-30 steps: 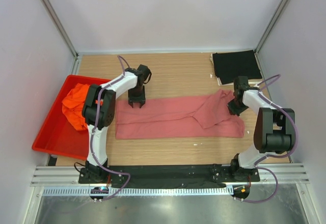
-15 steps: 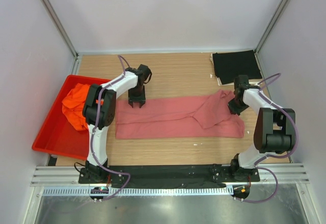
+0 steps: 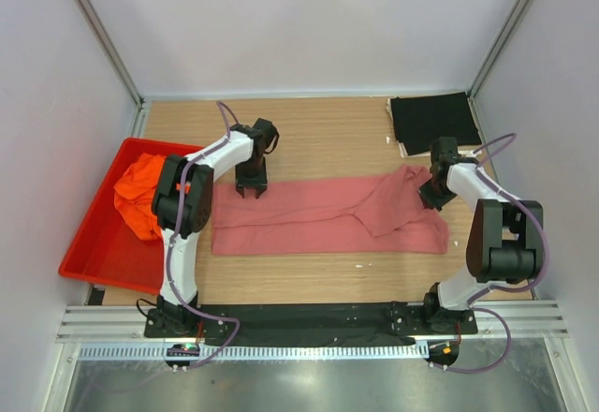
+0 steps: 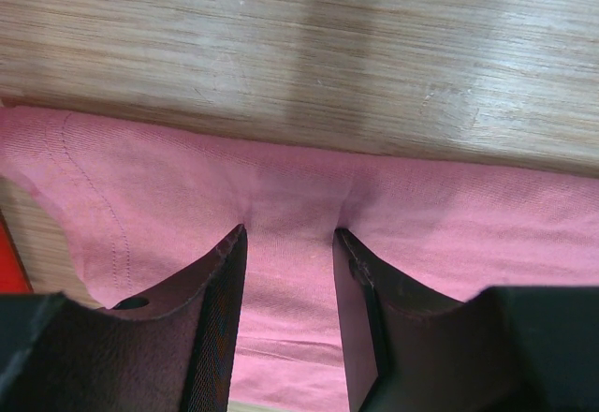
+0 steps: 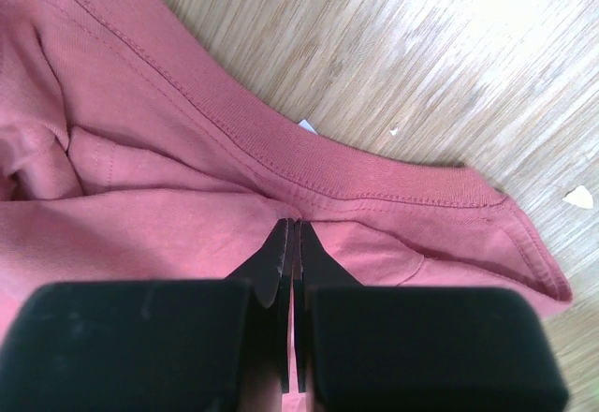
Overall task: Fold and stack the t-shirts
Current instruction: Fold the tshirt
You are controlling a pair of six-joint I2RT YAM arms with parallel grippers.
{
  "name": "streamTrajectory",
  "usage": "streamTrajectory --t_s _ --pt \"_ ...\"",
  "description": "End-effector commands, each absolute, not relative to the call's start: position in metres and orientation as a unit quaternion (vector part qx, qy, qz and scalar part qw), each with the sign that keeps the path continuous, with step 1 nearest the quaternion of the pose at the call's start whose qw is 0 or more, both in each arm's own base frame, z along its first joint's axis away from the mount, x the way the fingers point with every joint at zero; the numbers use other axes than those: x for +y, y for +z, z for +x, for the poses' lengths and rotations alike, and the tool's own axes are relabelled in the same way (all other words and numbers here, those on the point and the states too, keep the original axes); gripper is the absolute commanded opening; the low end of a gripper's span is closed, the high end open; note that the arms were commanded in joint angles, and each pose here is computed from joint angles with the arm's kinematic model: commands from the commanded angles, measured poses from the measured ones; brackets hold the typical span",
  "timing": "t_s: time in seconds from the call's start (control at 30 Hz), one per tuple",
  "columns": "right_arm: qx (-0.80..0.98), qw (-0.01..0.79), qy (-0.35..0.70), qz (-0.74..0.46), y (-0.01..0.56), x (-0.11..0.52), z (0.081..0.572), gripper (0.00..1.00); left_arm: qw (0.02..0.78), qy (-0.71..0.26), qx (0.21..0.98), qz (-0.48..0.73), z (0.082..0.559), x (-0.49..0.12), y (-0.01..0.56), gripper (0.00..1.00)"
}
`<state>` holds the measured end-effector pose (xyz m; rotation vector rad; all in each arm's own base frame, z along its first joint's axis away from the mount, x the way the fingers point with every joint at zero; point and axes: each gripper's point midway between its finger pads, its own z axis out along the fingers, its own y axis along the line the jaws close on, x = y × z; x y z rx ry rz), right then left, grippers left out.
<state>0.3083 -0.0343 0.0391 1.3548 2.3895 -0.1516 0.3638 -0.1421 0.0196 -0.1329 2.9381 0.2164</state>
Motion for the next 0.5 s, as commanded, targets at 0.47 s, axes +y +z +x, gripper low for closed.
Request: streamTrajectory --t_s 0.47 --pt "0.82 0.207 -0.103 0.523 0.071 -0.049 0.263 0.01 0.102 0.108 0.988 -0.051 0.371 -0.13 0.011 0.43"
